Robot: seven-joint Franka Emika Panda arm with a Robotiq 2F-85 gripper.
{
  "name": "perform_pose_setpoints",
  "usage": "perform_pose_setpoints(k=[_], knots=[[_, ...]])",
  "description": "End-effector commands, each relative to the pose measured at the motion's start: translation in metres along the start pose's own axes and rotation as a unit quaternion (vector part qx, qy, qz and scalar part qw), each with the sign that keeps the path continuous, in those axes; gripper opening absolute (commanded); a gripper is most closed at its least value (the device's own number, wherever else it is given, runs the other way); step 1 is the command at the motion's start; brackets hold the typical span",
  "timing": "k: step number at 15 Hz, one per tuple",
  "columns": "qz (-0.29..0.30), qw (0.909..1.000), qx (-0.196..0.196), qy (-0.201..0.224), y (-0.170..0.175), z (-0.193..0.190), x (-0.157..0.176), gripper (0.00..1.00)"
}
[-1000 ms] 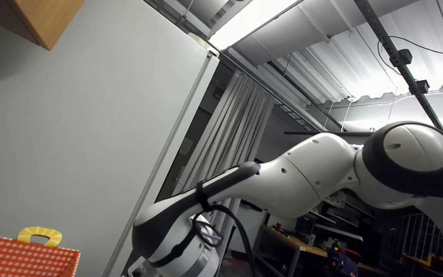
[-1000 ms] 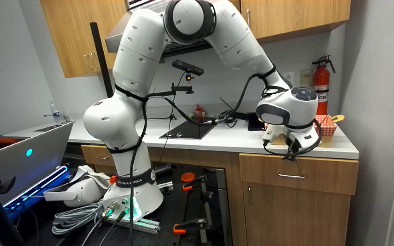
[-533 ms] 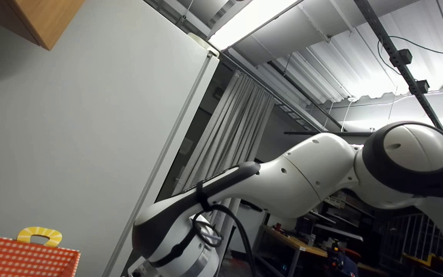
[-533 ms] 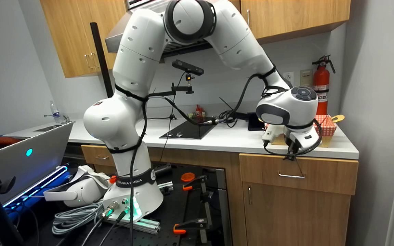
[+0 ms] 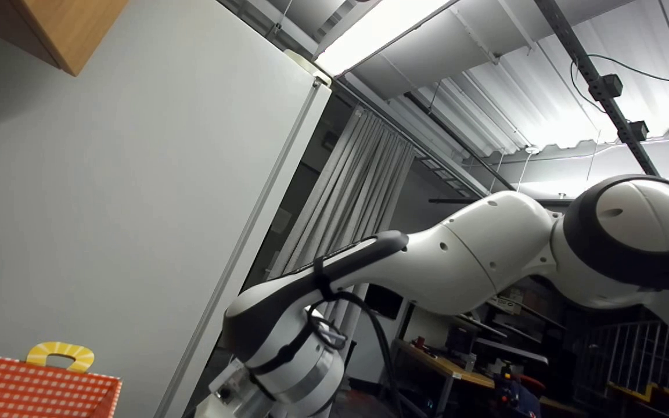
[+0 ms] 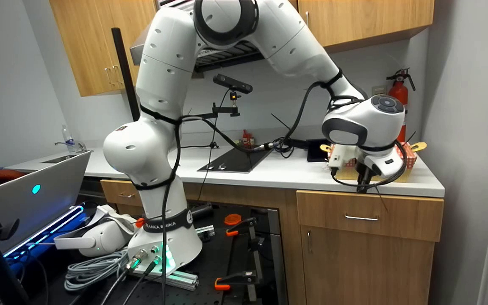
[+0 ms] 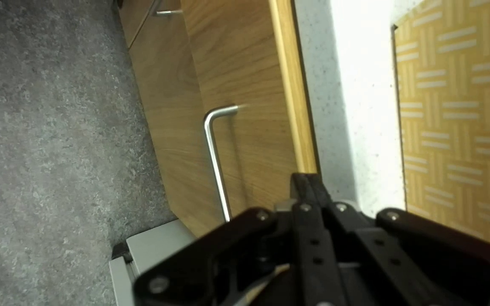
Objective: Close the open drawer
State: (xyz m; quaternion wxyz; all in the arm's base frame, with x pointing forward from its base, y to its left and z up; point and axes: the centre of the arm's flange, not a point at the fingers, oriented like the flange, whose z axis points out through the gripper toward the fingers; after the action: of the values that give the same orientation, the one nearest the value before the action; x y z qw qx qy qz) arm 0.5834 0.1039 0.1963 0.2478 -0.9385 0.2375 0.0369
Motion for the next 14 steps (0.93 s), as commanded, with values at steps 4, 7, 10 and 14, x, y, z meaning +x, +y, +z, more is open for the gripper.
perform_pose_setpoints(k=[4,7,10,14], knots=[[-0.084,0.9958,-0.008,-0.035,-0.005,-0.070,0.003,0.00],[-0.136,0.9896,0.005,-0.046,-0.013,-0.097,-0.008,0.00],[-0.191,0.9807,0.020,-0.039,-0.024,-0.126,-0.022,0.00],[-0.274,0.9611,0.038,-0.005,-0.036,-0.167,-0.046,0.00]])
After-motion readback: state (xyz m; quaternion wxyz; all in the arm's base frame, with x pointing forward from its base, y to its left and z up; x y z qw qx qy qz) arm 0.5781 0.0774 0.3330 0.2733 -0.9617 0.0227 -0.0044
